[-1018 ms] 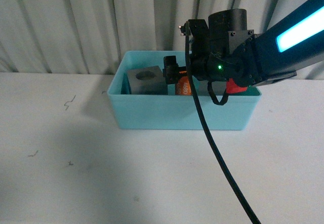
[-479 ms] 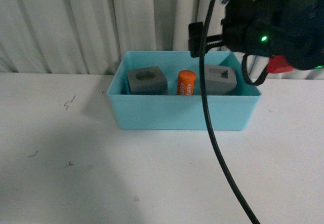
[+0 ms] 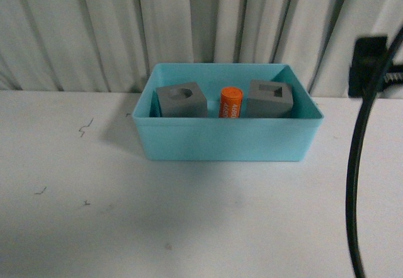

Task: Place gray and orange parts in blue box

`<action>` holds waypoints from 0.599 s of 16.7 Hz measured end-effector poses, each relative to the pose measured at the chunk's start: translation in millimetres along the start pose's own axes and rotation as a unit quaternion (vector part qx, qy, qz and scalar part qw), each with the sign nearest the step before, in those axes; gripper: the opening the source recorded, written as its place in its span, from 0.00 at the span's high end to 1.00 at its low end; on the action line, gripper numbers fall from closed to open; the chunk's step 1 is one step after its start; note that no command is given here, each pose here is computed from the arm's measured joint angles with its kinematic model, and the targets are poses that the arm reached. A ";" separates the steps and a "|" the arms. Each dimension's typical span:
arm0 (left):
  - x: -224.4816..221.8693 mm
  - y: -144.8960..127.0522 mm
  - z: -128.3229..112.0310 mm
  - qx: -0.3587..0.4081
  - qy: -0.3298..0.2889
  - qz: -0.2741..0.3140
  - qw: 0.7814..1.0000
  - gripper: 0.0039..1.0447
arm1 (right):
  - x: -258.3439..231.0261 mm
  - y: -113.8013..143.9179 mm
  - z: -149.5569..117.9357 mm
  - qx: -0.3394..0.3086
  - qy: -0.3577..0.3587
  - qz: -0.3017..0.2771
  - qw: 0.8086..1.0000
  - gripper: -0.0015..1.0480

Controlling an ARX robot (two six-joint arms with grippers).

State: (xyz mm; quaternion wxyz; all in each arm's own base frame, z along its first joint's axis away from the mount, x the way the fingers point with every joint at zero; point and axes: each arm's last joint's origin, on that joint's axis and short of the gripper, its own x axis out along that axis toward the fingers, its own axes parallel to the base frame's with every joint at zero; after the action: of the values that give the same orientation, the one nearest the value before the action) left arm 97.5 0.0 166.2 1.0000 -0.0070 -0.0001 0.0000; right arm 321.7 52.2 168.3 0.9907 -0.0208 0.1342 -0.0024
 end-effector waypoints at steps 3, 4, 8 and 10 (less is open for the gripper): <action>0.0 0.0 0.0 0.000 0.000 0.000 1.000 0.06 | -14.1 -0.6 -21.7 0.003 0.034 0.003 0.999 0.06; 0.0 0.0 0.0 0.000 0.000 0.000 1.000 0.06 | -15.6 -1.2 -25.8 0.005 0.042 0.002 0.999 0.06; 0.0 0.0 0.0 0.000 0.000 0.000 1.000 0.06 | -14.0 -1.0 -29.2 0.016 -0.020 0.004 1.000 0.12; 0.0 0.0 0.0 0.000 0.000 0.001 1.000 0.06 | -33.0 -9.2 -36.1 0.022 -0.089 0.007 0.996 0.30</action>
State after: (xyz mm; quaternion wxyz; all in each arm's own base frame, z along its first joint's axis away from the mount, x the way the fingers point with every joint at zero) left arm 97.5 0.0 166.2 1.0000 -0.0070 -0.0003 0.0008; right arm 280.3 41.9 142.7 0.9990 0.0015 0.0455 0.0036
